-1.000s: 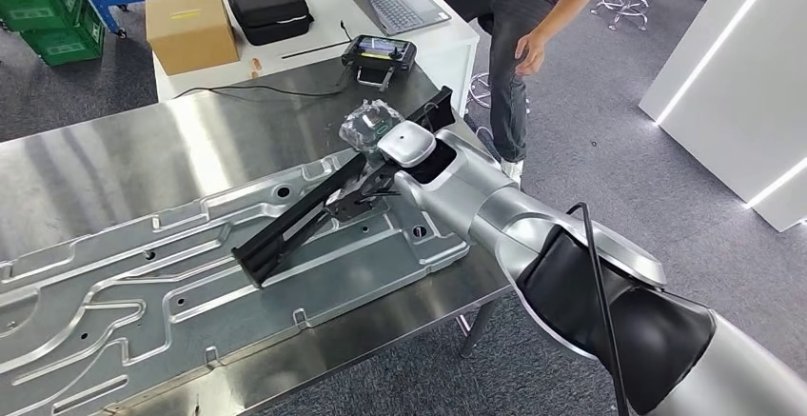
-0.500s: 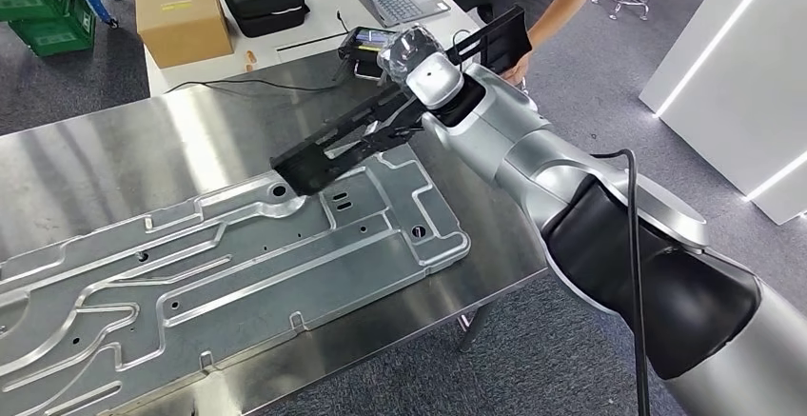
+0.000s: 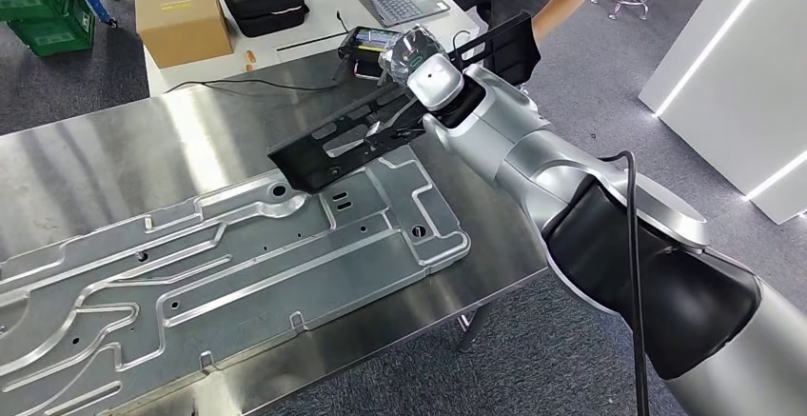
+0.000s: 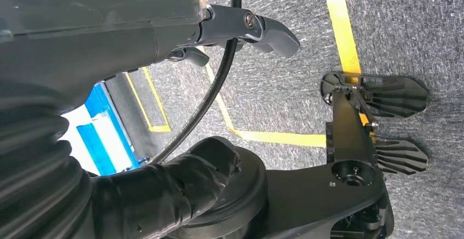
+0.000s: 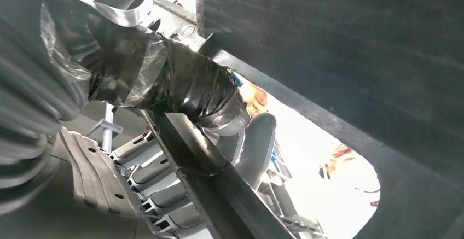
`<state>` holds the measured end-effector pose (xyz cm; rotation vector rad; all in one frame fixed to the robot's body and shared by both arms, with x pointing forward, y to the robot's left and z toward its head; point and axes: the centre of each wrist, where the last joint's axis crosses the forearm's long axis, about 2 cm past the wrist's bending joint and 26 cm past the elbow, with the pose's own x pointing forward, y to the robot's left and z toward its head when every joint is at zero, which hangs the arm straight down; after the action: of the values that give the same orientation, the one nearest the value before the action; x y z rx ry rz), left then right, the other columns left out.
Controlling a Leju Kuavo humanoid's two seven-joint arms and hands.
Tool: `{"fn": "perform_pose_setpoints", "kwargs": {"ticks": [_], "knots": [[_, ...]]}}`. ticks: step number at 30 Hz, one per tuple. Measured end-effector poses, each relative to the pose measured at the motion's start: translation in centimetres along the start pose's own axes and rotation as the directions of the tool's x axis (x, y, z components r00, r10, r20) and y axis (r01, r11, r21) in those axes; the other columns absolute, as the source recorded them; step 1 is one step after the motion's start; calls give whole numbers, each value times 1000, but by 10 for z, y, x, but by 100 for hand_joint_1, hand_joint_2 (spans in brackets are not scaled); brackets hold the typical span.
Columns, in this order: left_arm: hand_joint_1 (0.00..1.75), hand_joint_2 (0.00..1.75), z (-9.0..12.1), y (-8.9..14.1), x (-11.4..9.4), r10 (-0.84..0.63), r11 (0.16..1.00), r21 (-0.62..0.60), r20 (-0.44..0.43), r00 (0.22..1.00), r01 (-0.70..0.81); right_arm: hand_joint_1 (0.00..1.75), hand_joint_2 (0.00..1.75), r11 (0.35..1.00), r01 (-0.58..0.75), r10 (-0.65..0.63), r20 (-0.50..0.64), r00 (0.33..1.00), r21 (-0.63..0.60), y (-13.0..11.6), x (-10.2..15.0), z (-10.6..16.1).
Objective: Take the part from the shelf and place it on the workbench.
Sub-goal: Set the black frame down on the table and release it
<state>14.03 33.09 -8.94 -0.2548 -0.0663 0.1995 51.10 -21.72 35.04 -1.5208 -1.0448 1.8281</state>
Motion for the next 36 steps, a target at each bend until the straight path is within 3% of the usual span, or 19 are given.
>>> {"fn": "perform_pose_setpoints", "kwargs": {"ticks": [12, 15, 19, 22, 26, 36], "knots": [[0, 175, -1, -2, -3, -3, 1000, -22, 4, 1000, 3, 175, 175, 1000, -6, 7, 39, 999, -21, 0, 3, 0], [0, 175, -1, -3, -3, -2, 1000, -17, 4, 1000, 2, 175, 175, 985, 4, -7, -21, 1000, -171, 0, 8, 1], [0, 175, -2, -5, -4, 3, 1000, -13, 1, 1000, -3, 0, 0, 926, 71, -101, -61, 993, -370, -10, 10, 1], [0, 175, -3, -7, -5, 0, 1000, -16, -5, 1000, 0, 0, 0, 909, 111, -146, -58, 988, -402, -16, 12, 1], [0, 0, -4, -8, -7, 19, 1000, -22, -3, 1000, -19, 0, 0, 907, 121, -155, -52, 987, -404, -19, 14, 1], [0, 0, -5, -8, -12, 30, 999, -30, -8, 1000, -30, 0, 0, 908, 137, -171, -51, 984, -395, -14, 15, 2]]}}
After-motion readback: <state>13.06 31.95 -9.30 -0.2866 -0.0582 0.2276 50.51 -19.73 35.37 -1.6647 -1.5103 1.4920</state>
